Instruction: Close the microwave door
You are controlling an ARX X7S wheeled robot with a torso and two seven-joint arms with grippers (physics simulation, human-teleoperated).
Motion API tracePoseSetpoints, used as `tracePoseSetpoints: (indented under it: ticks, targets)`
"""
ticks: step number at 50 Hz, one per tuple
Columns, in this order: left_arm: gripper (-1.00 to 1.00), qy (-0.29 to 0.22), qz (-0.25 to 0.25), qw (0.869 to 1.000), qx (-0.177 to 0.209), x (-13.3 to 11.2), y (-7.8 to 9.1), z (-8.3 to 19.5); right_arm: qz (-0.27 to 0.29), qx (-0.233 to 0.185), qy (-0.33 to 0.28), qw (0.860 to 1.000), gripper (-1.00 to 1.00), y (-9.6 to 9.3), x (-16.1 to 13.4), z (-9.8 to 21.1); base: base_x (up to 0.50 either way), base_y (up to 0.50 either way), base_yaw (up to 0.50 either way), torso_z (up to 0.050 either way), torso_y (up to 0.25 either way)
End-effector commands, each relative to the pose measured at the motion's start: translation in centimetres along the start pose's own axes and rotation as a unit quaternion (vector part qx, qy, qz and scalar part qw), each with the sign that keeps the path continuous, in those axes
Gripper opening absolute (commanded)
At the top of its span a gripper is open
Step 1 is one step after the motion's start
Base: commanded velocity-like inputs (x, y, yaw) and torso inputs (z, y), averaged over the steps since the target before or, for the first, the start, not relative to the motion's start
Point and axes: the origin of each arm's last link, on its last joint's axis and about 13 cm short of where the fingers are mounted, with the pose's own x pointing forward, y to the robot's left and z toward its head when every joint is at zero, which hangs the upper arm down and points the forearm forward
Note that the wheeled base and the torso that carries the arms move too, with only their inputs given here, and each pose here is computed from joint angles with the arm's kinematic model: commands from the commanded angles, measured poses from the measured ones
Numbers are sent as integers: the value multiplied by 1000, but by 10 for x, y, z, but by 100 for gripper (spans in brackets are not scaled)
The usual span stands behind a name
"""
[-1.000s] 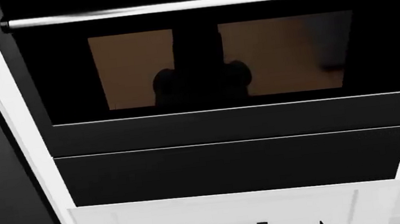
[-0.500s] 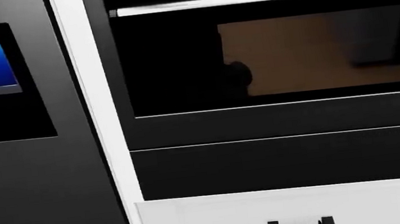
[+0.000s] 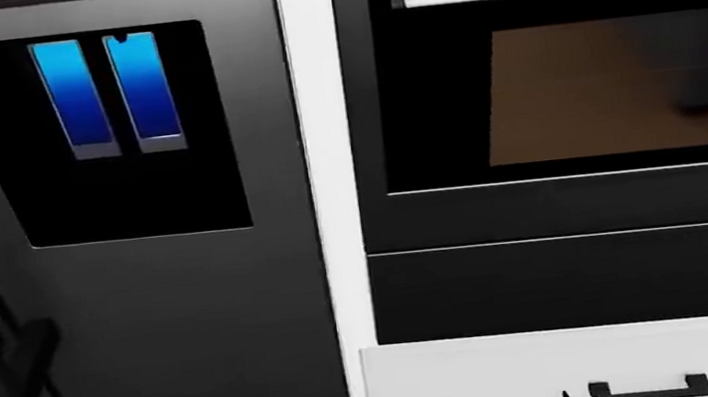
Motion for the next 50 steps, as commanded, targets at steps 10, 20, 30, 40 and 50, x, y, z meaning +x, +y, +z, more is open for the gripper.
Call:
tracePoseSetpoints:
  ticks: [10,20,30,40,50]
  targets:
    - [100,0,0,1000,1,0,0,0,0,-1,0,1000,100,0,0,0,0,500,0,0,0]
    - [100,-1,-1,1000,8,0,0,0,-7,-24,9,1000,100,1,1,-1,0,421,0,0,0]
    - [100,-3,-7,1000,23,0,-1,0,-21,-124,15,992,100,4,2,-3,0,0,0,0,0]
    - [100,-210,9,948,239,-35,-1,65,-71,-248,-192,947,100,1,-22,48,0,0,0,0,0]
    - [100,-316,111,898,285,-92,25,121,-126,-246,-308,910,100,-7,-43,93,0,0,0,0,0]
